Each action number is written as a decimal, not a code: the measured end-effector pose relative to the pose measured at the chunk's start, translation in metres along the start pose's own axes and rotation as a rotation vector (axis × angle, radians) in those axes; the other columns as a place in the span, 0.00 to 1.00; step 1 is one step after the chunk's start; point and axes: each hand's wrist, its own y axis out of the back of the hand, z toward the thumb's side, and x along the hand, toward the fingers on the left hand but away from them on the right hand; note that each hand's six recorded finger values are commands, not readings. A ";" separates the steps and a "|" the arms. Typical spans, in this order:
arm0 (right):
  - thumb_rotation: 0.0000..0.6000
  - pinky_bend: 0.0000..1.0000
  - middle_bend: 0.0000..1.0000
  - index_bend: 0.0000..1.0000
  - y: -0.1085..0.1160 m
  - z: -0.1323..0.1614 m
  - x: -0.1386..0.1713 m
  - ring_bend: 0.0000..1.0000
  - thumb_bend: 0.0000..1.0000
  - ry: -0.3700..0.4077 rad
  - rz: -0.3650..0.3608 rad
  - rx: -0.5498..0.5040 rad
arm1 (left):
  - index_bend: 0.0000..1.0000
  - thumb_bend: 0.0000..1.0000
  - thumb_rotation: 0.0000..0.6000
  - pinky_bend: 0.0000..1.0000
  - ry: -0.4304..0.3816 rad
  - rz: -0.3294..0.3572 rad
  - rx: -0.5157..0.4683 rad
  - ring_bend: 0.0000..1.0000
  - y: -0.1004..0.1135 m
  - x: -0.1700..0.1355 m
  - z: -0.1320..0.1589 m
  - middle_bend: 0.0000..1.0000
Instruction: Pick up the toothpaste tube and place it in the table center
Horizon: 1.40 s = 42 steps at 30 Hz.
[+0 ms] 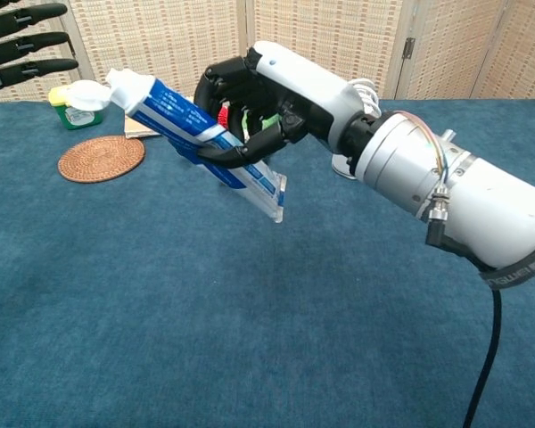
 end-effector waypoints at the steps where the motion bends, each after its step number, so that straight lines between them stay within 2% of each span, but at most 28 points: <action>1: 1.00 0.72 0.64 0.73 -0.001 0.000 -0.002 0.63 0.56 0.001 -0.003 -0.001 | 0.08 0.05 0.09 0.15 -0.001 -0.002 -0.005 0.01 -0.003 0.001 -0.001 0.04; 10: 1.00 0.72 0.64 0.73 -0.009 0.003 -0.017 0.63 0.55 0.013 -0.053 -0.017 | 0.07 0.05 0.09 0.15 -0.001 -0.020 -0.021 0.01 -0.026 0.010 -0.008 0.04; 17: 1.00 0.72 0.64 0.73 -0.017 0.005 -0.032 0.63 0.55 0.006 -0.093 -0.014 | 0.04 0.05 0.09 0.15 -0.014 -0.004 -0.029 0.01 -0.037 0.018 -0.009 0.04; 23: 1.00 0.72 0.64 0.73 -0.025 0.006 -0.038 0.63 0.55 0.003 -0.115 -0.015 | 0.01 0.04 0.04 0.15 -0.032 0.018 -0.033 0.00 -0.047 0.022 -0.006 0.03; 28: 1.00 0.72 0.64 0.73 -0.029 0.007 -0.042 0.63 0.55 -0.002 -0.135 -0.019 | 0.00 0.04 0.03 0.15 -0.049 0.025 -0.036 0.00 -0.056 0.025 -0.002 0.02; 42: 1.00 0.72 0.66 0.74 -0.038 0.005 -0.046 0.64 0.55 -0.037 -0.116 0.005 | 0.00 0.04 0.00 0.15 -0.085 0.033 0.087 0.00 -0.064 0.031 -0.002 0.02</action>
